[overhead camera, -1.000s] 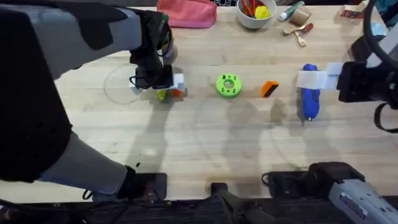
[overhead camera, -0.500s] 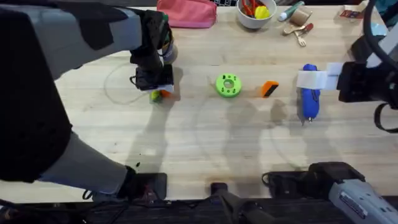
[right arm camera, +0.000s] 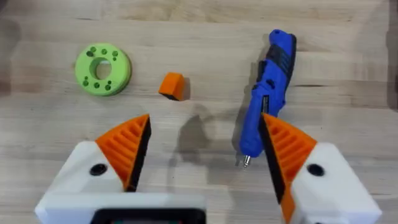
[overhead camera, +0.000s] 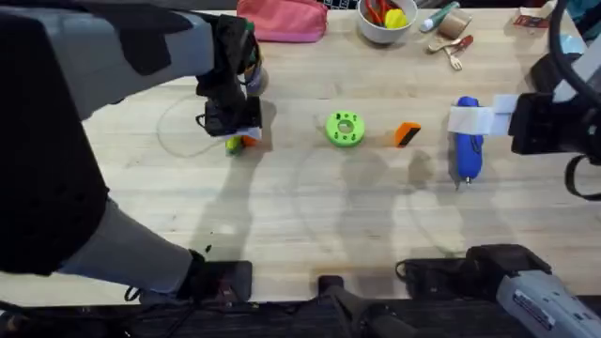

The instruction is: Pick up the gripper from the table and insert it into the empty holder that is missing its gripper. Then pick up a screw, insert it into the mounting hole, and use the screwdriver to tighten it. Finally, clean up the table by picking up the vegetable and placing it into the bucket.

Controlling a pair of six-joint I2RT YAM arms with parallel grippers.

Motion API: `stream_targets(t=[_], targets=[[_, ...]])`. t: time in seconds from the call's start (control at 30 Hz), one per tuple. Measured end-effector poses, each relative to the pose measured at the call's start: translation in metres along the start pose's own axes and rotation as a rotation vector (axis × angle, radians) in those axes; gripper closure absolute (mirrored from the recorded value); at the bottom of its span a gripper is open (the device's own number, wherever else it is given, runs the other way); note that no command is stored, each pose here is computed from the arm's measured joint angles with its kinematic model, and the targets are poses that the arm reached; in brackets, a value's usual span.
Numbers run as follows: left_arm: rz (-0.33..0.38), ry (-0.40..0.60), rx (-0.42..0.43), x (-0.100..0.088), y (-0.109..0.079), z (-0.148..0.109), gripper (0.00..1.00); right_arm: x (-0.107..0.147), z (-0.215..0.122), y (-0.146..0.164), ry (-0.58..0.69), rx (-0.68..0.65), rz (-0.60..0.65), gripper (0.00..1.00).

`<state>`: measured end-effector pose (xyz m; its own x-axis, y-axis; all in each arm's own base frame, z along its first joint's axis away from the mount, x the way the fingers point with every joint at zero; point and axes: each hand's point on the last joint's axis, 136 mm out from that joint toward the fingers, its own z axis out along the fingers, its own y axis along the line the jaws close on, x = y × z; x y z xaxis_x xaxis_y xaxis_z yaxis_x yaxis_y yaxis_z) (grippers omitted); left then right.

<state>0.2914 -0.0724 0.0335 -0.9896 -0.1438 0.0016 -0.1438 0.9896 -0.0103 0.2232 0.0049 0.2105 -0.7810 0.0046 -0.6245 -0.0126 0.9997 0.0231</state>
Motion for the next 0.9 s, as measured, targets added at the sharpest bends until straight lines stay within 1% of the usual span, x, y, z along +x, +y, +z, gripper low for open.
stream_targets(t=[0.27, 0.6, 0.7, 0.8, 0.9], targets=[[0.000, -0.010, 0.004, -0.003, -0.001, -0.002, 0.985, 0.000, 0.000, 0.000, 0.000, 0.000, 0.000, 0.007], [0.002, -0.043, 0.017, -0.014, -0.006, -0.015, 0.985, 0.000, 0.000, 0.000, 0.000, 0.000, 0.000, 0.007], [0.012, -0.084, 0.033, -0.016, -0.007, -0.028, 0.985, 0.000, 0.000, 0.000, 0.000, 0.000, 0.000, 0.008], [0.032, -0.159, 0.062, -0.019, -0.008, -0.052, 0.985, 0.000, 0.000, 0.000, 0.000, 0.000, 0.000, 0.008], [0.053, -0.251, 0.094, -0.021, -0.009, -0.082, 0.985, 0.000, 0.000, 0.000, 0.000, 0.000, 0.000, 0.009]])
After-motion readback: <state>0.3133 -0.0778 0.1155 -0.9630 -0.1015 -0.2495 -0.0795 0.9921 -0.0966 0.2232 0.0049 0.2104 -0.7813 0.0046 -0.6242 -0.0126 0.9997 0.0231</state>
